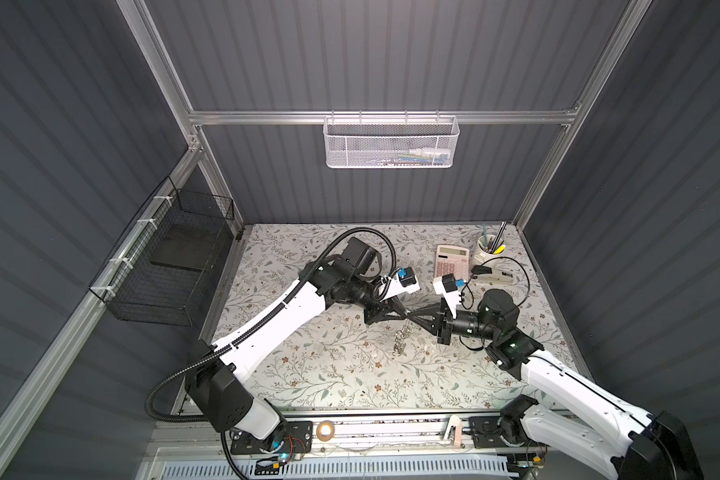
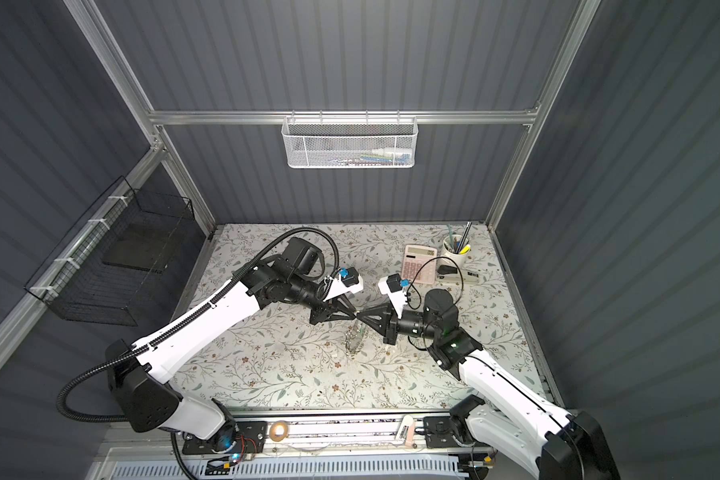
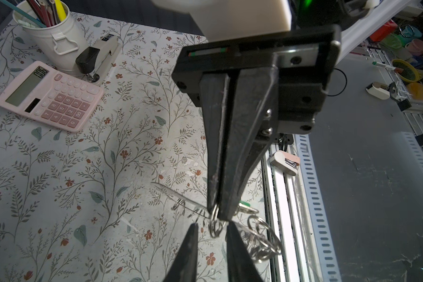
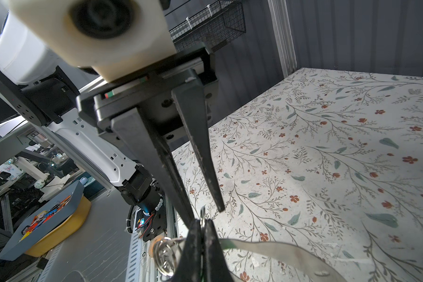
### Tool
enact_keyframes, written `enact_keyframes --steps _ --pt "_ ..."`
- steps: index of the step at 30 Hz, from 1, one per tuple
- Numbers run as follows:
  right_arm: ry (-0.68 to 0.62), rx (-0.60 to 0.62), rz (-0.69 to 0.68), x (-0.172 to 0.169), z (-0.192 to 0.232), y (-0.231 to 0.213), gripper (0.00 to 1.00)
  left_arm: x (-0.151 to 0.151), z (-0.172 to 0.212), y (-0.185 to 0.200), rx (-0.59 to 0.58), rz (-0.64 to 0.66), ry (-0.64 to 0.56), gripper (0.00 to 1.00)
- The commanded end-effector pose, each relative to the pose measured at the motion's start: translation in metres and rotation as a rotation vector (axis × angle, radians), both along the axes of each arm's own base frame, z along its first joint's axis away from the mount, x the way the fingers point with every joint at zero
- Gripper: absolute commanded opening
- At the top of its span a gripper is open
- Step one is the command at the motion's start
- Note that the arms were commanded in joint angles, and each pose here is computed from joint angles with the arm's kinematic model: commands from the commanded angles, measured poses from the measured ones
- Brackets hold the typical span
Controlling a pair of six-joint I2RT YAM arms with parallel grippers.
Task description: Put the keys on the keyring
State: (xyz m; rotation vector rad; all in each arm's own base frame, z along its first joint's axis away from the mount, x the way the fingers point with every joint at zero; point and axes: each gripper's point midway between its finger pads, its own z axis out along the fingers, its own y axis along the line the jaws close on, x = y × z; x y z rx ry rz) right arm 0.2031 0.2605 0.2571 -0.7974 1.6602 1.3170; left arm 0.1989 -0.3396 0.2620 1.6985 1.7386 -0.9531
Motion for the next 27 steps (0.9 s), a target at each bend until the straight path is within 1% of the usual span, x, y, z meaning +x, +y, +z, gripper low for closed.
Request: enact_keyframes --steps 1,5,7,9,14,17,20,21,24,27 --pt "-0.09 0.04 0.02 -0.003 0.024 0.002 0.0 -0.002 0.005 -0.002 -0.01 -0.025 0.022 0.18" --pt "-0.088 0.039 0.021 -0.003 0.024 0.002 0.0 -0.003 0.003 -0.004 -0.011 -0.033 0.043 0.14" --pt "-0.089 0.039 0.019 -0.003 0.024 0.002 0.0 -0.004 0.003 -0.005 -0.016 -0.032 0.056 0.08" --pt "-0.089 0.038 0.018 -0.003 0.024 0.002 0.0 -0.005 0.003 -0.005 -0.021 -0.027 0.068 0.0" --pt "-0.09 0.037 0.009 -0.001 0.024 0.001 0.0 -0.009 -0.003 -0.003 -0.018 -0.006 0.111 0.0" --pt "-0.088 0.035 0.004 -0.001 0.023 0.001 0.0 -0.014 0.003 -0.001 -0.051 -0.004 0.114 0.0" --pt "-0.084 0.034 -0.009 0.001 0.023 0.001 0.08 -0.014 0.004 0.001 -0.093 0.036 0.099 0.0" --pt "-0.084 0.035 -0.012 0.002 0.023 0.0 0.12 -0.012 0.006 0.001 -0.109 0.056 0.084 0.0" --pt "-0.081 0.03 -0.028 0.004 0.022 -0.001 0.18 -0.006 0.01 0.002 -0.147 0.113 0.063 0.0" --pt "-0.078 0.025 -0.052 0.007 0.021 -0.002 0.29 -0.004 0.015 0.003 -0.187 0.148 0.044 0.0"
